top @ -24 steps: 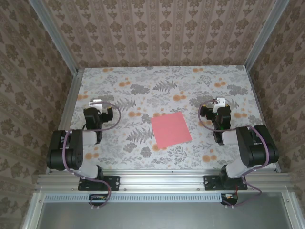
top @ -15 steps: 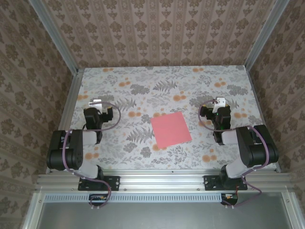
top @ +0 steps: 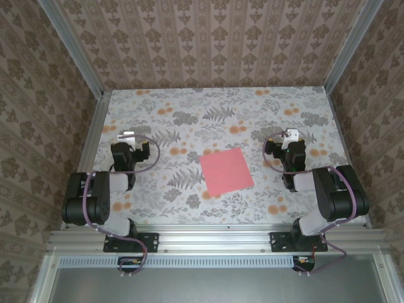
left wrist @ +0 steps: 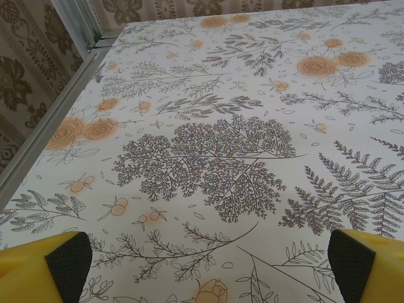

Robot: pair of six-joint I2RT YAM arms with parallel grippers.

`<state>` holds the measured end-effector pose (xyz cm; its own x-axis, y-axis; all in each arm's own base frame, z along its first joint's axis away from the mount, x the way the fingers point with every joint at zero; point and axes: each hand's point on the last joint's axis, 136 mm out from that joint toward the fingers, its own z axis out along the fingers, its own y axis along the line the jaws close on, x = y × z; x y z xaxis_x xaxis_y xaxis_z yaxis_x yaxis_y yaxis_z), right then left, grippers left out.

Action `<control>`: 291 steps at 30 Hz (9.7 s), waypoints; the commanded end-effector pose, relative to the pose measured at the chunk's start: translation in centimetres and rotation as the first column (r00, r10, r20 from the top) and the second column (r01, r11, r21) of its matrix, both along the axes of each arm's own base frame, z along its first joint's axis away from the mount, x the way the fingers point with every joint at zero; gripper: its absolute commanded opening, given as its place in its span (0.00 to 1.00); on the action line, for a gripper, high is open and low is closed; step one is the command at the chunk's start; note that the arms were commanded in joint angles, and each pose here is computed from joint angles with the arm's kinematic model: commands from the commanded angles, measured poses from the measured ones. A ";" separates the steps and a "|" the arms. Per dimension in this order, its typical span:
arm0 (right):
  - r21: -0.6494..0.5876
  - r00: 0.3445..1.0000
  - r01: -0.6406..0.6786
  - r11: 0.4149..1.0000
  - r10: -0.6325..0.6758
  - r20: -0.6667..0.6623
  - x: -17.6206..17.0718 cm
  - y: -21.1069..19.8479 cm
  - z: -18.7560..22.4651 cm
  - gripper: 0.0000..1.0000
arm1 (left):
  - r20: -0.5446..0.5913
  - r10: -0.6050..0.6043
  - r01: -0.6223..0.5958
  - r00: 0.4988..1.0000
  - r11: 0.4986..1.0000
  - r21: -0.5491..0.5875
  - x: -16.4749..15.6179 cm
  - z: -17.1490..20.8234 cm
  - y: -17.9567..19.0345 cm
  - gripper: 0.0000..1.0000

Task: Fold a paper plane with a square sheet of paper (pick it up from the middle)
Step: First fold in half a square sheet of paper at the center of the table.

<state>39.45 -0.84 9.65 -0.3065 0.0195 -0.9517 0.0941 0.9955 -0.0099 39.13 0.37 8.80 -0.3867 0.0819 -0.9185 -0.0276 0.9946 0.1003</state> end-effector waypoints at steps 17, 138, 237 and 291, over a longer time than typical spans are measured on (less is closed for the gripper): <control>-0.002 0.980 0.196 0.981 -0.196 -0.038 -3.8 1.9 8.8 1.00 | -0.193 0.060 -0.080 0.979 0.992 -0.097 0.5 8.1 -1.1 1.00; 0.978 0.561 -0.071 0.195 0.818 -0.122 -5.9 31.8 4.0 0.35 | -0.349 -0.678 0.054 0.647 0.497 -0.866 -9.3 4.4 -25.9 0.71; 0.549 0.538 -0.088 0.831 0.504 -0.676 -10.4 21.5 -4.2 0.68 | -0.555 -0.670 0.164 0.493 0.698 -0.697 -11.7 -4.6 -33.6 0.00; 0.410 0.387 -0.130 0.903 0.427 -0.817 -11.8 20.4 -9.1 0.41 | -0.570 -0.641 0.156 0.513 0.723 -0.673 -11.5 -3.5 -33.1 0.41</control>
